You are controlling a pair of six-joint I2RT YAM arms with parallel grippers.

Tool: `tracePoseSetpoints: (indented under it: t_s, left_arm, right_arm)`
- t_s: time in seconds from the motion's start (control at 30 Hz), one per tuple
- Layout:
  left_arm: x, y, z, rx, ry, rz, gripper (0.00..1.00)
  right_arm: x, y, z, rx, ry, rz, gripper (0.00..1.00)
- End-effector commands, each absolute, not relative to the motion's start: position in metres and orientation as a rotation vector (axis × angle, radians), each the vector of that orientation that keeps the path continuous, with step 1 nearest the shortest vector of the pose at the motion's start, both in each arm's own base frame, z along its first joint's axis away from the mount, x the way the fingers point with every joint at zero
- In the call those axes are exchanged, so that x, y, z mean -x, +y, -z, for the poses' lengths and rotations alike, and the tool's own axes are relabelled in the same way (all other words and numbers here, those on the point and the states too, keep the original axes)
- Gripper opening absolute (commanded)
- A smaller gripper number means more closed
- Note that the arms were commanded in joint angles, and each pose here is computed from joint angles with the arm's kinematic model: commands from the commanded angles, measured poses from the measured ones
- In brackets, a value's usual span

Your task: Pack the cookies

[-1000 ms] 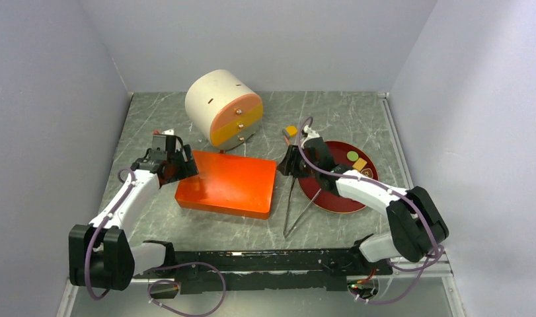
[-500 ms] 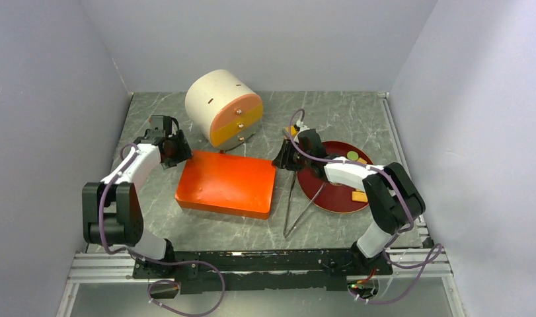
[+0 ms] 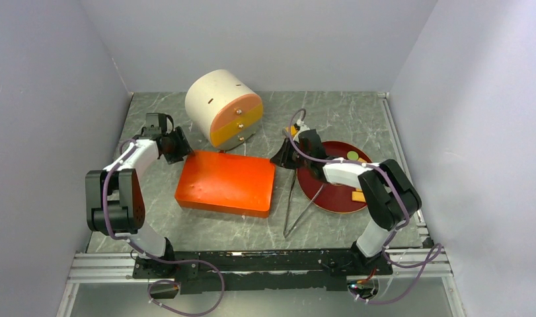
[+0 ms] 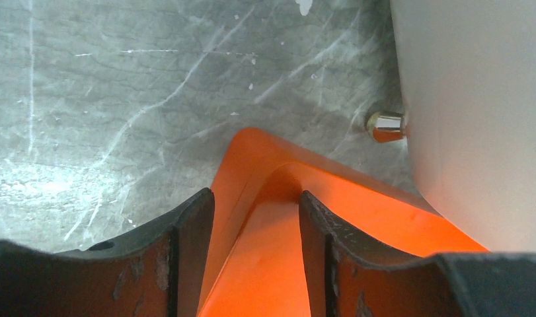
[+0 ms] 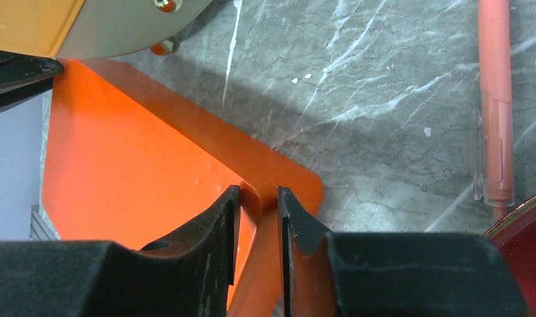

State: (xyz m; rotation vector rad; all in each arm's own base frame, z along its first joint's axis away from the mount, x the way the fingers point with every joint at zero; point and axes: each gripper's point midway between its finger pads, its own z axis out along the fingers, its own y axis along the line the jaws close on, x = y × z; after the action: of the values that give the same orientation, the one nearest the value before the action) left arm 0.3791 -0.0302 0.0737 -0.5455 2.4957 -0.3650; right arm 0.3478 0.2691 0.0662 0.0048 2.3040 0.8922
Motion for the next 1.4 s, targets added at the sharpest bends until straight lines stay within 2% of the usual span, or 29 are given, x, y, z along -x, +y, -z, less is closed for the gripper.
tracePoseSetpoints:
  t_s: [0.0,0.13,0.2,0.33,0.5,0.67,0.83,0.93,1.2,1.37]
  left_arm:
    - [-0.335,-0.031,-0.035,0.524,2.679,0.311,0.55]
    - [-0.332,-0.039,-0.034,0.478,2.7,0.306,0.57]
    - [-0.33,-0.05,-0.035,0.422,2.713,0.297,0.58]
    - [-0.332,-0.051,-0.044,0.381,2.689,0.248,0.6]
    - [-0.335,-0.053,-0.05,0.356,2.667,0.249,0.64]
    - [-0.337,-0.058,-0.058,0.325,2.644,0.265,0.66]
    - [-0.337,-0.049,-0.082,0.355,2.569,0.212,0.68]
    - [-0.338,-0.043,-0.113,0.365,2.476,0.194,0.71]
    - [-0.326,-0.033,-0.212,0.285,2.189,0.184,0.81]
    - [-0.304,-0.027,-0.282,0.218,1.982,0.146,0.92]
  right_arm:
    - [-0.286,0.222,0.019,-0.054,2.62,-0.651,0.2]
    - [-0.272,0.221,0.014,-0.057,2.623,-0.699,0.2]
    - [-0.269,0.225,0.003,-0.053,2.6,-0.751,0.16]
    - [-0.277,0.234,-0.04,-0.058,2.47,-0.849,0.16]
    - [-0.29,0.235,-0.099,-0.015,2.319,-0.866,0.22]
    - [-0.304,0.214,-0.152,-0.005,2.146,-0.747,0.39]
    - [-0.304,0.174,-0.199,-0.033,1.993,-0.562,0.69]
    - [-0.3,0.148,-0.225,-0.065,1.919,-0.453,0.81]
    - [-0.277,0.078,-0.273,-0.199,1.772,-0.195,1.0]
    - [-0.256,0.043,-0.291,-0.295,1.702,-0.11,1.0]
